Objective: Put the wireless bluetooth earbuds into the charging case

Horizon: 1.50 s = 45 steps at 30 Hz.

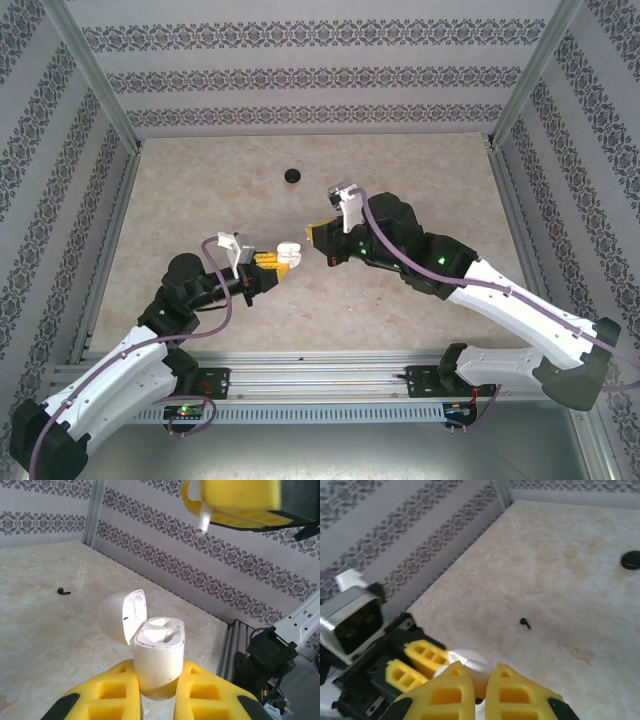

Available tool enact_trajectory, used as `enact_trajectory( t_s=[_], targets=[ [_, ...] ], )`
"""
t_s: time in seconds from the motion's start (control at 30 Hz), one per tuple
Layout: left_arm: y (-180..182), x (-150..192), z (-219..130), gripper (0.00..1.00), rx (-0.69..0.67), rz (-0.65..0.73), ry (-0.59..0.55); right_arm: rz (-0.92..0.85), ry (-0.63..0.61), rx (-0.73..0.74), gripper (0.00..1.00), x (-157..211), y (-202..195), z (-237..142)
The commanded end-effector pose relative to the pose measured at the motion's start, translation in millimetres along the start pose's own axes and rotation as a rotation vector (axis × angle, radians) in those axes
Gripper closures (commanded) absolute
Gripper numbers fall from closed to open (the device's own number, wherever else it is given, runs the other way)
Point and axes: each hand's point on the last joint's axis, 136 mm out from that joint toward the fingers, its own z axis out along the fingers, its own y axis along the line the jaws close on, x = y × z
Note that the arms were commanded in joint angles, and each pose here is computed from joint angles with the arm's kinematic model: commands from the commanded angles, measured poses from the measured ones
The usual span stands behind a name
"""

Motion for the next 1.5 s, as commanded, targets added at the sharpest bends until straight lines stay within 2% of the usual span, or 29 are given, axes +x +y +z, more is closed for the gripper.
enact_trajectory(
  t_s=[0.0, 0.3, 0.7, 1.23, 1.47],
  targets=[
    [-15.3, -21.3, -0.1, 1.00, 0.069, 0.033, -0.074, -0.088, -0.023, -0.086, 0.97, -3.7, 22.0, 8.7],
    [-19.4, -19.0, 0.8, 1.00, 0.103, 0.031, -0.074, -0.141, 0.076, -0.112, 0.97, 13.5, 27.1, 25.1],
    [-19.8, -17.3, 1.9, 1.00, 0.114, 0.032, -0.074, -0.169, 0.125, -0.145, 0.98, 21.5, 31.5, 29.1],
    [-22.8, -17.5, -0.5, 1.00, 0.124, 0.039, -0.080, -0.196, 0.166, -0.093, 0.98, 20.9, 25.7, 18.8],
    [-24.5, -21.3, -0.7, 1.00, 0.128, 0.047, -0.087, -0.194, 0.227, -0.106, 0.98, 32.7, 25.7, 23.7]
  ],
)
